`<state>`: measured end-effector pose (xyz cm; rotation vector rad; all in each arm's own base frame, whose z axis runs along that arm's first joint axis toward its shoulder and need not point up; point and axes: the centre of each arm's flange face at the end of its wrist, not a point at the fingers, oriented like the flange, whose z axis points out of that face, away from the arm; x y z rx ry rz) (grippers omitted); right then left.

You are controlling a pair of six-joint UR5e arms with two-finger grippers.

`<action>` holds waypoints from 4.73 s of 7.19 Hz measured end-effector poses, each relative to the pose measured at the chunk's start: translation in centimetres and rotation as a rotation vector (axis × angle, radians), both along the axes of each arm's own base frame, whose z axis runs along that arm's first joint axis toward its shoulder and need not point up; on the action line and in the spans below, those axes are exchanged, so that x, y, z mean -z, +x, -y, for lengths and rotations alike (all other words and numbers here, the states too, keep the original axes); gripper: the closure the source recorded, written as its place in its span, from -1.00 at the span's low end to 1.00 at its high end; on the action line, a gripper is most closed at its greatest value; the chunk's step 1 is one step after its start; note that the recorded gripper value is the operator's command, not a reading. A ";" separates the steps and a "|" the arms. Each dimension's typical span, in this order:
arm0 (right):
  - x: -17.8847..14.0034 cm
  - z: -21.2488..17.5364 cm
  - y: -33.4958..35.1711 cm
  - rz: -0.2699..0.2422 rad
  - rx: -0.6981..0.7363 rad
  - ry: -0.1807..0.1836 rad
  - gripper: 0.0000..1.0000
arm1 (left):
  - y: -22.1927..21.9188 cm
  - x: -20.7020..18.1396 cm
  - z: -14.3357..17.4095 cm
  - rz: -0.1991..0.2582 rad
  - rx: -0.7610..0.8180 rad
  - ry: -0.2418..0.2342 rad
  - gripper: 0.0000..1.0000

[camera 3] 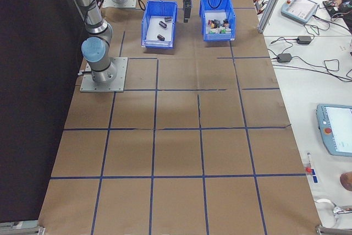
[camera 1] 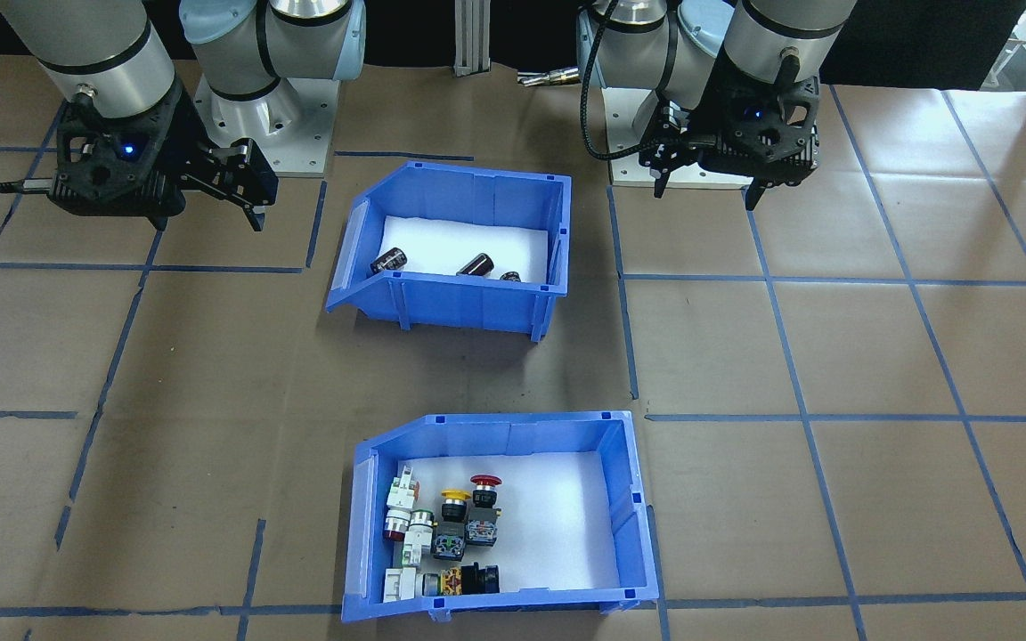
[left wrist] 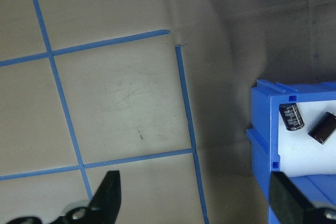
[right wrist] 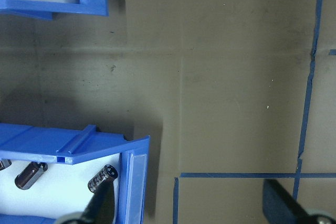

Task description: Place battery box in front

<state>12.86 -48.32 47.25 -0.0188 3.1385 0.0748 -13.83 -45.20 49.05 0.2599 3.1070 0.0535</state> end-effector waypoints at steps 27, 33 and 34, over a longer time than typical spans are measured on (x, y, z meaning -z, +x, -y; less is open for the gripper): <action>14.8 10.5 33.8 0.053 -1.558 0.028 -1.00 | -16.3 15.9 -20.2 0.041 -1.778 0.207 -0.99; 20.3 10.3 32.7 -0.054 -1.566 -0.076 0.84 | -17.7 23.7 -21.7 -0.066 -1.819 0.188 -0.98; 20.1 10.4 32.5 -0.078 -1.572 -0.071 0.92 | -17.7 24.4 -21.7 -0.078 -1.829 0.188 -0.59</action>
